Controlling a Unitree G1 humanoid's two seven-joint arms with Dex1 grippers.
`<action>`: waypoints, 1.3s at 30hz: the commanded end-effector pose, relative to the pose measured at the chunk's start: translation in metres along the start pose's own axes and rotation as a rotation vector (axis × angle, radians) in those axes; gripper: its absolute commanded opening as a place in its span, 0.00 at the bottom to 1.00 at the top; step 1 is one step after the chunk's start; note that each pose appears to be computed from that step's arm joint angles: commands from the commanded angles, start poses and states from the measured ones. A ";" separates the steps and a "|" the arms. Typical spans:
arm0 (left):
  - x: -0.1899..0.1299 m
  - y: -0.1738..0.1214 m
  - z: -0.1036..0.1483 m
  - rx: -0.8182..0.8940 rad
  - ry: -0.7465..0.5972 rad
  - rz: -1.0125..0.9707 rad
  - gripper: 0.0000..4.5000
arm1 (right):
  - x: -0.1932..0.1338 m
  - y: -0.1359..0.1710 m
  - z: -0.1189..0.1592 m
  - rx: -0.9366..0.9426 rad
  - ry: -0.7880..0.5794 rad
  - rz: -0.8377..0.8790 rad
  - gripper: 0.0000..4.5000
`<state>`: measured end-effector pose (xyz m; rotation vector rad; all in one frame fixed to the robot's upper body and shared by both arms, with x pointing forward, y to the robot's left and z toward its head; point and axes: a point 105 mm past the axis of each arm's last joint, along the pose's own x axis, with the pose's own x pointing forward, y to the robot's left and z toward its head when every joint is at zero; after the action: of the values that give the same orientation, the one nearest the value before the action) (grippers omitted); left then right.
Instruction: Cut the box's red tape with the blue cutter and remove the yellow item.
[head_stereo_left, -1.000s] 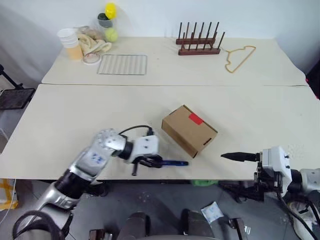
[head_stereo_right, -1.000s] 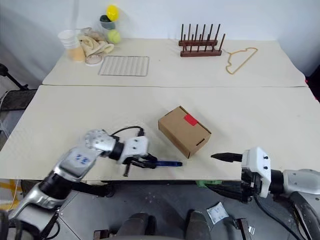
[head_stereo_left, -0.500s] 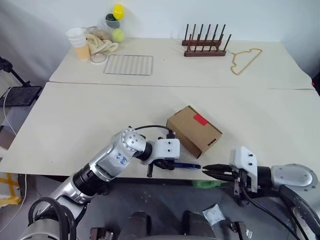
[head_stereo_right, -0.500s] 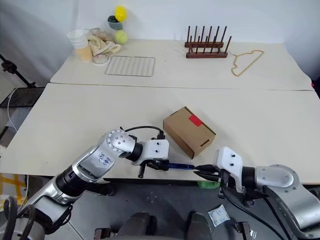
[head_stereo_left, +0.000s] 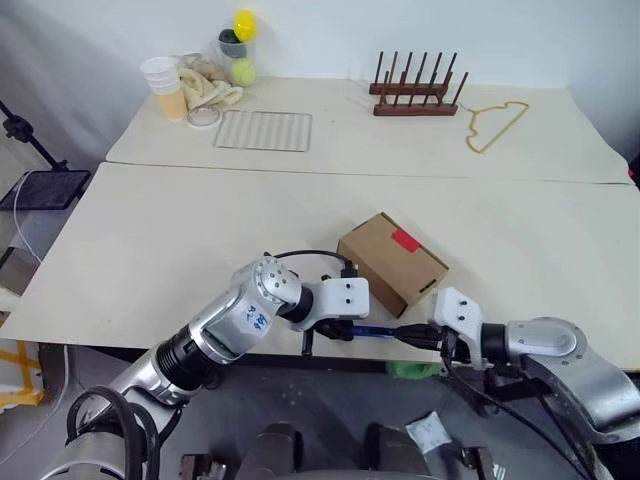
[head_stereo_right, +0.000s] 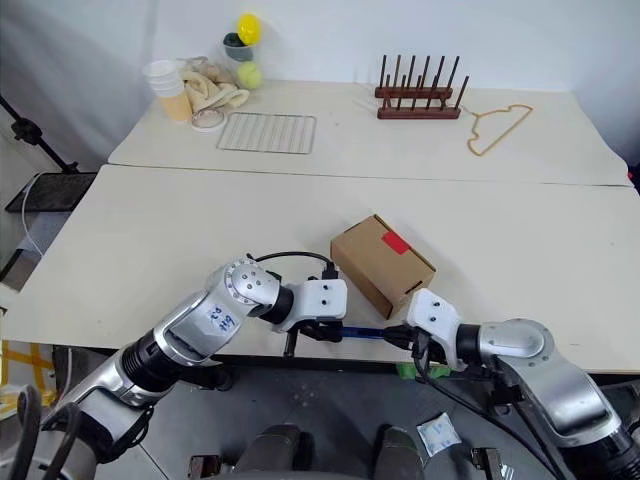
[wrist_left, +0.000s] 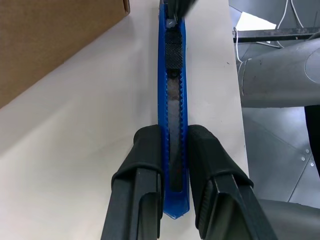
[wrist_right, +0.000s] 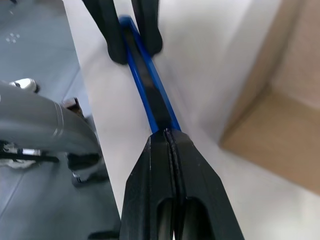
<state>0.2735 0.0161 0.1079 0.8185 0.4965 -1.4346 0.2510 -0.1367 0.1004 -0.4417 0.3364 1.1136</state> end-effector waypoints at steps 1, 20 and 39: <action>0.019 -0.021 -0.011 -0.026 0.049 -0.113 0.10 | 0.008 0.005 0.000 0.009 0.004 0.011 0.00; 0.014 -0.014 -0.016 -0.020 0.056 -0.083 0.10 | 0.026 0.007 0.015 0.012 -0.042 0.087 0.00; -0.038 -0.002 -0.011 0.389 -0.182 0.163 0.10 | -0.043 0.007 0.072 0.580 -0.094 0.133 0.94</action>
<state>0.2715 0.0570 0.1150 1.0064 0.0857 -1.4569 0.2351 -0.1367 0.1781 0.1161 0.5814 1.0751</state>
